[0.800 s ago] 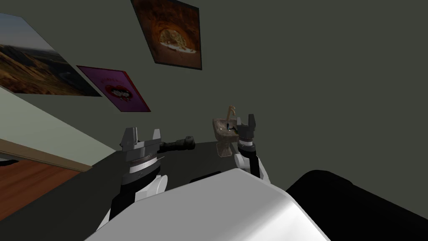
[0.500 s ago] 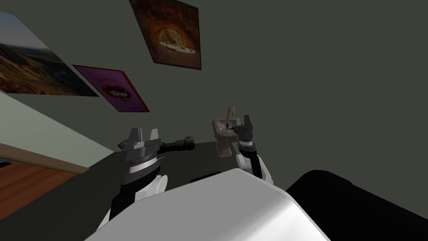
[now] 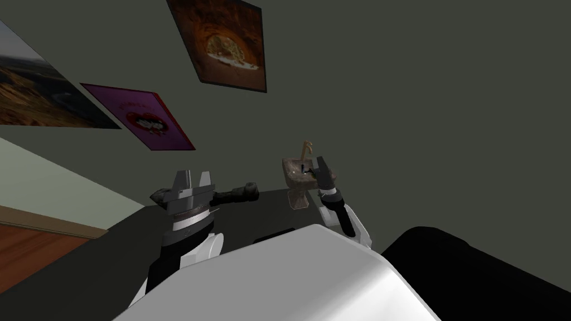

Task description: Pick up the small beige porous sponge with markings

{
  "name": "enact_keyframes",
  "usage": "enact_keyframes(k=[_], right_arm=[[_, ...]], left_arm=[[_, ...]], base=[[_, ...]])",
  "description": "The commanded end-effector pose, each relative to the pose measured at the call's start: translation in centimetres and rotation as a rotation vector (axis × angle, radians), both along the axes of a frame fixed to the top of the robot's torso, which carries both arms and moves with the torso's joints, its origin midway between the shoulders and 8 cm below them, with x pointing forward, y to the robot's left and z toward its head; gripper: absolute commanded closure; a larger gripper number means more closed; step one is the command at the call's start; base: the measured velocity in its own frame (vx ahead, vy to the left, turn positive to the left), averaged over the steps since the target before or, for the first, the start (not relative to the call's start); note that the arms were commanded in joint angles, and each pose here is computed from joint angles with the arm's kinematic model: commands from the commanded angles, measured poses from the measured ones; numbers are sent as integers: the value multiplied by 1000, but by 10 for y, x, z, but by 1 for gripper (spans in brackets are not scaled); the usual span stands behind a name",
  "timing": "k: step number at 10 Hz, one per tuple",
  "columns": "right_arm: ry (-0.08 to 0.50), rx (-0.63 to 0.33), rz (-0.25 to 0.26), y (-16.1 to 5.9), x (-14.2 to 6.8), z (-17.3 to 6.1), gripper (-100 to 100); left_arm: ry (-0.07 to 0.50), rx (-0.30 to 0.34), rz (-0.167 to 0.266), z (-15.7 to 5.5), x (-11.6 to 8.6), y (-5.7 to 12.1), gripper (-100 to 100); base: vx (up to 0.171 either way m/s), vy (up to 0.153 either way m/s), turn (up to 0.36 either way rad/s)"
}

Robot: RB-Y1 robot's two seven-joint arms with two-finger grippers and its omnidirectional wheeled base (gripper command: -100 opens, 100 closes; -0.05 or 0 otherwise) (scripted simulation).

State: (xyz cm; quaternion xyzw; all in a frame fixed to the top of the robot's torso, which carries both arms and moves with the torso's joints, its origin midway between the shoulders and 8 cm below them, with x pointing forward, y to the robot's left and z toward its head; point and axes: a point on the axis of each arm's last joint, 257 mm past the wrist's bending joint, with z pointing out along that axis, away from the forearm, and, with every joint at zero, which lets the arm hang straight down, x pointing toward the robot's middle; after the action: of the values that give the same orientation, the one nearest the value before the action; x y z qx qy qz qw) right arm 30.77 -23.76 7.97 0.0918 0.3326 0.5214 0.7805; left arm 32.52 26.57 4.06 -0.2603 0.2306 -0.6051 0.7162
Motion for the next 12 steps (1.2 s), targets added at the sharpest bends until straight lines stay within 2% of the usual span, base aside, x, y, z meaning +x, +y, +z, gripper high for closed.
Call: enact_keyframes(k=[1,4,5,6,7,8,9,10,11,12], right_arm=[[16,-52,1,5,2,-5,-100],[58,-181,-24,11,8,-19,-100],[60,-194,-17,12,8,-20,-100],[78,-256,-35,14,11,-28,-100],[80,-272,-27,16,11,-29,-100],[98,-335,-47,17,14,-37,-100],[99,-354,-37,19,14,-38,-100],[115,-420,-58,19,17,-47,-100],[116,-439,-48,22,17,-48,-100],[131,-505,-70,21,20,-57,-100]], left_arm=[[0,0,0,0,0,0,0],[0,0,0,0,0,0,0],[0,0,0,0,0,0,0],[0,0,0,0,0,0,0],[0,0,0,0,0,0,0],[0,0,0,0,0,0,0],[0,0,0,0,0,0,0],[0,0,0,0,0,0,0],[0,0,0,0,0,0,0],[0,0,0,0,0,0,0]], base=[[24,5,-22],[20,6,-40],[20,7,-24],[26,5,-50],[24,6,-28],[27,5,-50],[23,4,-32],[32,6,-45],[31,7,-32],[36,12,-57]])
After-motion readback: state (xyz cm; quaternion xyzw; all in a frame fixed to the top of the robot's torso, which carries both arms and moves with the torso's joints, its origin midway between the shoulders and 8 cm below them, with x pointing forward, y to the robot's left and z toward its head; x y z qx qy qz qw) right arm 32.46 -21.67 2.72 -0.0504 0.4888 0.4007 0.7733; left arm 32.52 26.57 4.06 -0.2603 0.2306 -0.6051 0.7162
